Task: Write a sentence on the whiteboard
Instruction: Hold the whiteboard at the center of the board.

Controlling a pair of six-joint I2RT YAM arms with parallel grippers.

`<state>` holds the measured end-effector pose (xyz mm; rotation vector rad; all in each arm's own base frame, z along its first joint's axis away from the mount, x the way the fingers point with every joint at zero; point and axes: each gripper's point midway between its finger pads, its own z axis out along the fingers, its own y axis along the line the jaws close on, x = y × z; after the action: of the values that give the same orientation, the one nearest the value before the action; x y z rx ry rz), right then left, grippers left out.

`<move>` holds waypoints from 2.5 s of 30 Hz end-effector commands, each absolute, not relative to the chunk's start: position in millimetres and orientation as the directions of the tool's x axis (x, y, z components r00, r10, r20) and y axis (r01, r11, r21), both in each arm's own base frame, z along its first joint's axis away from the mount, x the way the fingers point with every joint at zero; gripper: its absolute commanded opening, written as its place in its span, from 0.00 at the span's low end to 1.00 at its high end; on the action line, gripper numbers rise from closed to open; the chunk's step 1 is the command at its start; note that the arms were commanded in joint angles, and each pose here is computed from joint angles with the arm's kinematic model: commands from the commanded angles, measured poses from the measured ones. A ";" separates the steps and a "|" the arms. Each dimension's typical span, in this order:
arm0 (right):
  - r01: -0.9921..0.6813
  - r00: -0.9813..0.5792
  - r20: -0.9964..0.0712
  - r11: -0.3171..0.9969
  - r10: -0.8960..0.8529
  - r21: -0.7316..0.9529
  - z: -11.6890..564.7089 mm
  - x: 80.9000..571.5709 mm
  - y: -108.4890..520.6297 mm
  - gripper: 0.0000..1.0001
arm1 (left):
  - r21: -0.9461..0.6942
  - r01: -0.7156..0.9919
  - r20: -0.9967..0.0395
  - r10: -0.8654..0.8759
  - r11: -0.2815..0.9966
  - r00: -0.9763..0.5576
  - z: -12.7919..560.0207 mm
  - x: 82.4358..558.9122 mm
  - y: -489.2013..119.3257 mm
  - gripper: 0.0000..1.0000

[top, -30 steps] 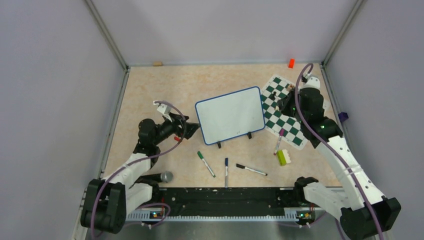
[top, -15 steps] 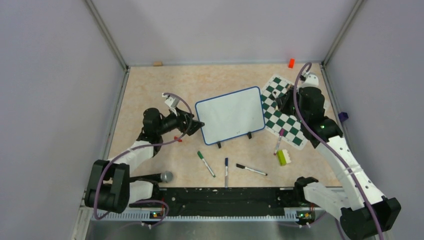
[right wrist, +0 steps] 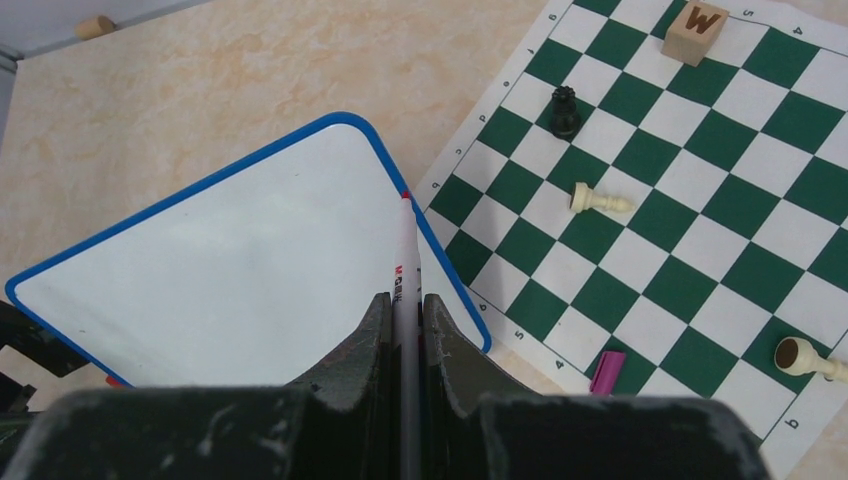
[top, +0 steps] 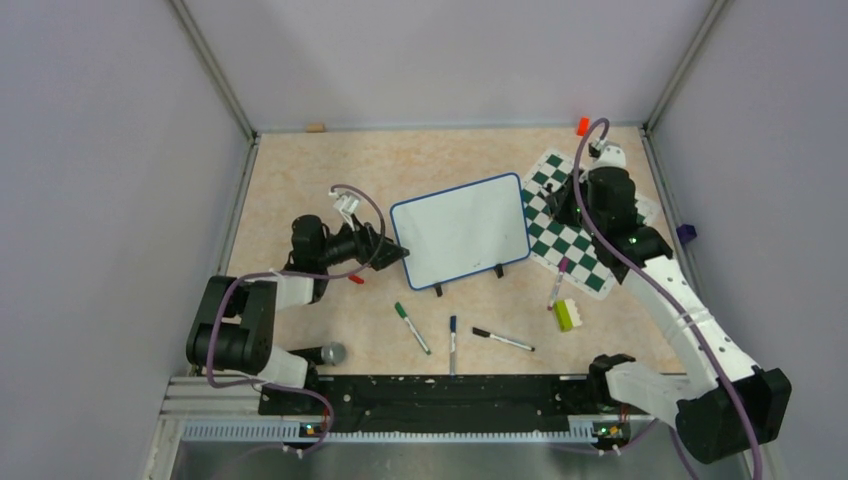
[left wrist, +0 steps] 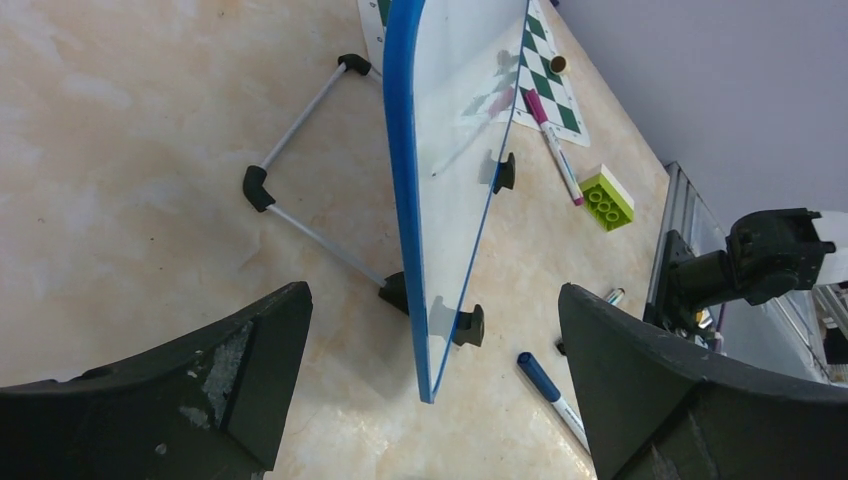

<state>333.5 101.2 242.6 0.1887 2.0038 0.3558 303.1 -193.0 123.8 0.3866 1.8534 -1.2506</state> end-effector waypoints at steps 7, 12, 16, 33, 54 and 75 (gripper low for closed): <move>-0.090 -0.376 -0.885 0.939 0.275 0.331 283.7 345.0 110.2 0.00 | -0.572 0.683 -0.813 -0.199 0.454 -0.548 140.8 312.2 -192.7 0.99; -0.118 -0.406 -0.877 0.937 0.258 0.330 280.1 349.9 118.0 0.00 | -0.581 0.675 -0.803 -0.188 0.453 -0.565 136.8 316.8 -193.7 0.98; -0.117 -0.406 -0.877 0.938 0.256 0.327 280.8 355.5 119.5 0.00 | -0.596 0.656 -0.787 -0.174 0.462 -0.592 126.0 321.7 -193.7 0.98; -0.214 -0.456 -0.851 0.896 0.262 0.390 275.1 361.1 146.2 0.00 | -0.529 0.778 -0.848 -0.244 0.338 -0.470 131.1 307.6 -203.0 0.93; -0.293 -0.448 -0.855 0.860 0.262 0.417 285.2 364.1 176.1 0.00 | -0.554 0.803 -0.827 -0.255 0.220 -0.501 127.0 306.9 -217.6 0.48; -0.378 -0.441 -0.886 0.866 0.143 0.328 291.6 364.2 225.7 0.00 | -0.505 0.846 -0.860 -0.193 0.174 -0.473 119.9 304.1 -221.5 0.00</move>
<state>358.0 213.5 261.6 -0.1342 2.0170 0.6150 308.0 -218.3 110.8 0.4802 1.6718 -1.4976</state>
